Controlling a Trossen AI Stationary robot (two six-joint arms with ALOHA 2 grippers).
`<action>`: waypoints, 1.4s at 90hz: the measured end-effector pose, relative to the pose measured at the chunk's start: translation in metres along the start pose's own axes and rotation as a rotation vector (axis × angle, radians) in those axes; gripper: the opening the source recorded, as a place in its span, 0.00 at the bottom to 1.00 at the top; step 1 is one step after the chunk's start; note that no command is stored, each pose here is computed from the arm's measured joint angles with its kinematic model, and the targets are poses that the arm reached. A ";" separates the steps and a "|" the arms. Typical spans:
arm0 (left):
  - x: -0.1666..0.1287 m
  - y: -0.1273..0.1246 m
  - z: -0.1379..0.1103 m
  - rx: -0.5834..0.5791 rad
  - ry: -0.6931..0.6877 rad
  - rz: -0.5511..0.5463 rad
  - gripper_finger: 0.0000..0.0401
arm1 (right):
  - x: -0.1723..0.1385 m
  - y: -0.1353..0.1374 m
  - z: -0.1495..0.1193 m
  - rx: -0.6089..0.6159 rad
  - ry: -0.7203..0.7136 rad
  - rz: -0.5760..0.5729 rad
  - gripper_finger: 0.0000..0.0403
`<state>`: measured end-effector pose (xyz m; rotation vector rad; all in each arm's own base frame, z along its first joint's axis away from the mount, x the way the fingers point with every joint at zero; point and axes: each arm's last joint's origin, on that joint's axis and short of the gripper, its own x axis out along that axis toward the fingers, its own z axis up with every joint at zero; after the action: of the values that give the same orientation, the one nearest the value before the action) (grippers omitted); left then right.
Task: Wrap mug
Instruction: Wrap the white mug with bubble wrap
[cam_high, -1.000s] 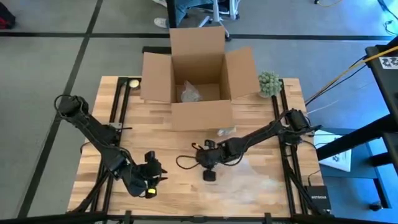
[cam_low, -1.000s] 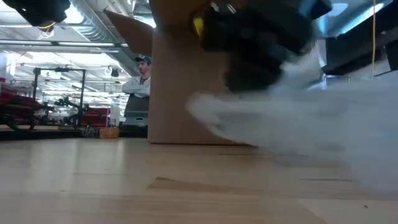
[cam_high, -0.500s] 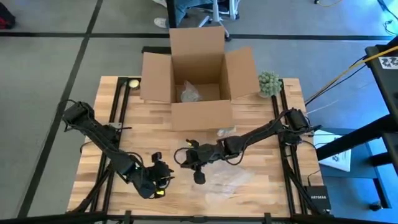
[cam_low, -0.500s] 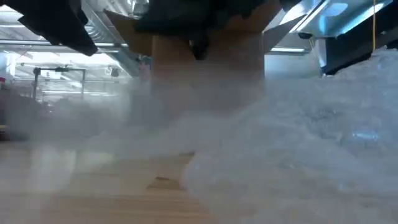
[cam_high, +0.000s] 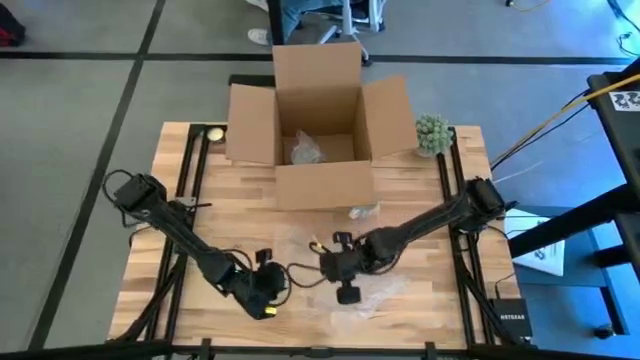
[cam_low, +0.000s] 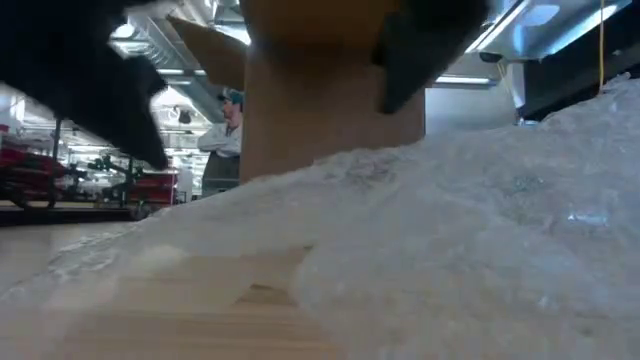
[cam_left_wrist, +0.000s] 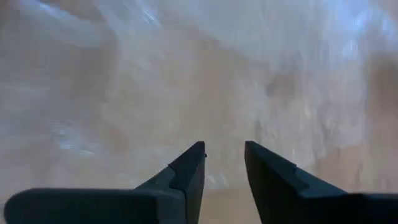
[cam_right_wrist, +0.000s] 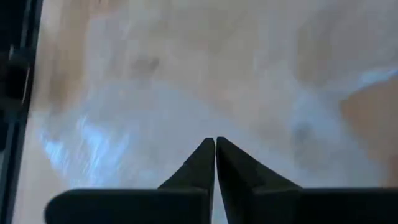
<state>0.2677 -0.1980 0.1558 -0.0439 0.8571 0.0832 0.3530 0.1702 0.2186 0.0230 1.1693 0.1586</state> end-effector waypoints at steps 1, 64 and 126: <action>0.001 0.000 0.000 0.003 0.002 -0.003 0.24 | 0.000 0.002 -0.001 -0.003 0.002 0.002 0.00; 0.031 0.024 -0.002 0.267 0.168 -0.006 0.38 | 0.007 0.017 -0.015 -0.024 -0.041 -0.133 0.00; 0.031 0.015 -0.006 0.212 0.227 -0.073 0.01 | 0.007 0.023 -0.019 -0.026 0.001 -0.069 0.00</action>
<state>0.2821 -0.1818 0.1286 0.1165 1.0859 -0.0831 0.3358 0.1924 0.2068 -0.0400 1.1676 0.1125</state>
